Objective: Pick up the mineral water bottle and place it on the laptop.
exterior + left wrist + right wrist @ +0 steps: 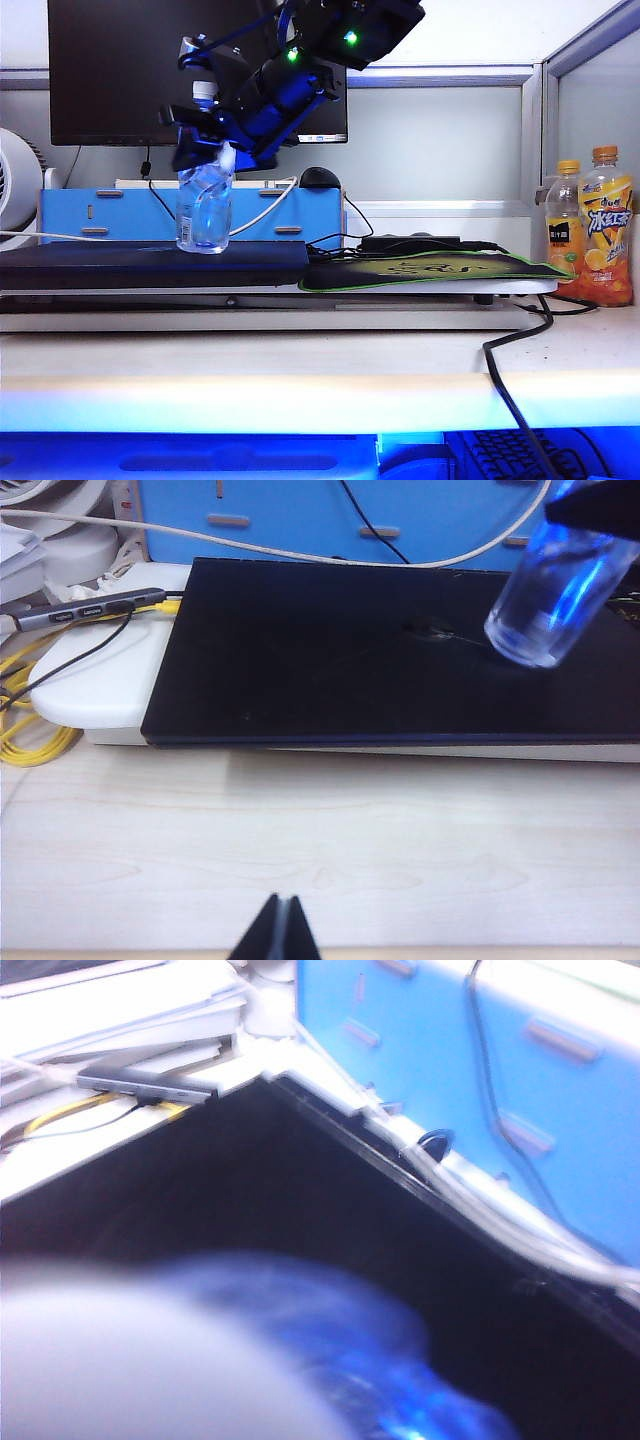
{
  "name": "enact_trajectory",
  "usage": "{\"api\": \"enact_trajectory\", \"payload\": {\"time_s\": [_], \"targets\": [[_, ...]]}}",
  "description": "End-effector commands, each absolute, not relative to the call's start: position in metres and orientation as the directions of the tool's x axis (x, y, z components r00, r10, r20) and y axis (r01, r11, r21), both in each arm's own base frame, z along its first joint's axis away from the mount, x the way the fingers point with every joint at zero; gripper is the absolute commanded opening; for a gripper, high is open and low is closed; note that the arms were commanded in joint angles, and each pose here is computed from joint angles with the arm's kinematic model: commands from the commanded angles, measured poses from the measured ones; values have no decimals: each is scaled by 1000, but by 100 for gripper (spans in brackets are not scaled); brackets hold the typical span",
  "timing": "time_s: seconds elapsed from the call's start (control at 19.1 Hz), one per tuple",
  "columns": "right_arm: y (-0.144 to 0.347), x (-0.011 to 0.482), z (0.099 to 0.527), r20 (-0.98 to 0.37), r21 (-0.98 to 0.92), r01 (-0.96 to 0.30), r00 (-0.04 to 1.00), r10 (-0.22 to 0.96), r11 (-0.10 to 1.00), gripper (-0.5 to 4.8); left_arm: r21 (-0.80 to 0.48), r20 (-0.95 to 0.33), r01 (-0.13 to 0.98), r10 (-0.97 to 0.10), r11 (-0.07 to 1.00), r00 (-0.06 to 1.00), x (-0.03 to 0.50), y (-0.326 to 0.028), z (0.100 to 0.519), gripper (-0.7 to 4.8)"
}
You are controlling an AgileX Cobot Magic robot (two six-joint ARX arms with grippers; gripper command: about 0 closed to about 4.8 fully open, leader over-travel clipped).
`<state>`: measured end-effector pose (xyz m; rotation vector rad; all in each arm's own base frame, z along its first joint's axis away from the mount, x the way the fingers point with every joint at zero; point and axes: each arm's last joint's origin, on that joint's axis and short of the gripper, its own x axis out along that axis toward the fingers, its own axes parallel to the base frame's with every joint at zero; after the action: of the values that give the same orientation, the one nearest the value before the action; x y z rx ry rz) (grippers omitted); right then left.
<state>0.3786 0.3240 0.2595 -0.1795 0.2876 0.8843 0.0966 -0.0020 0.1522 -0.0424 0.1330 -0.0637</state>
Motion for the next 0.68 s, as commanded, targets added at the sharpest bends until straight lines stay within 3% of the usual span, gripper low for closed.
{"api": "enact_trajectory", "payload": {"time_s": [0.05, 0.37, 0.68], "targets": [[325, 379, 271, -259, -55, -781, 613, 746, 622, 449, -45, -120, 64, -69, 997, 990, 97, -2, 154, -2], [325, 378, 274, -250, -50, -795, 596, 763, 604, 449, -45, -120, 64, -69, 997, 990, 97, -2, 154, -2], [316, 366, 311, -179, -62, -808, 586, 790, 586, 449, -45, -120, 64, -69, 997, 990, 97, -2, 154, -2]]}}
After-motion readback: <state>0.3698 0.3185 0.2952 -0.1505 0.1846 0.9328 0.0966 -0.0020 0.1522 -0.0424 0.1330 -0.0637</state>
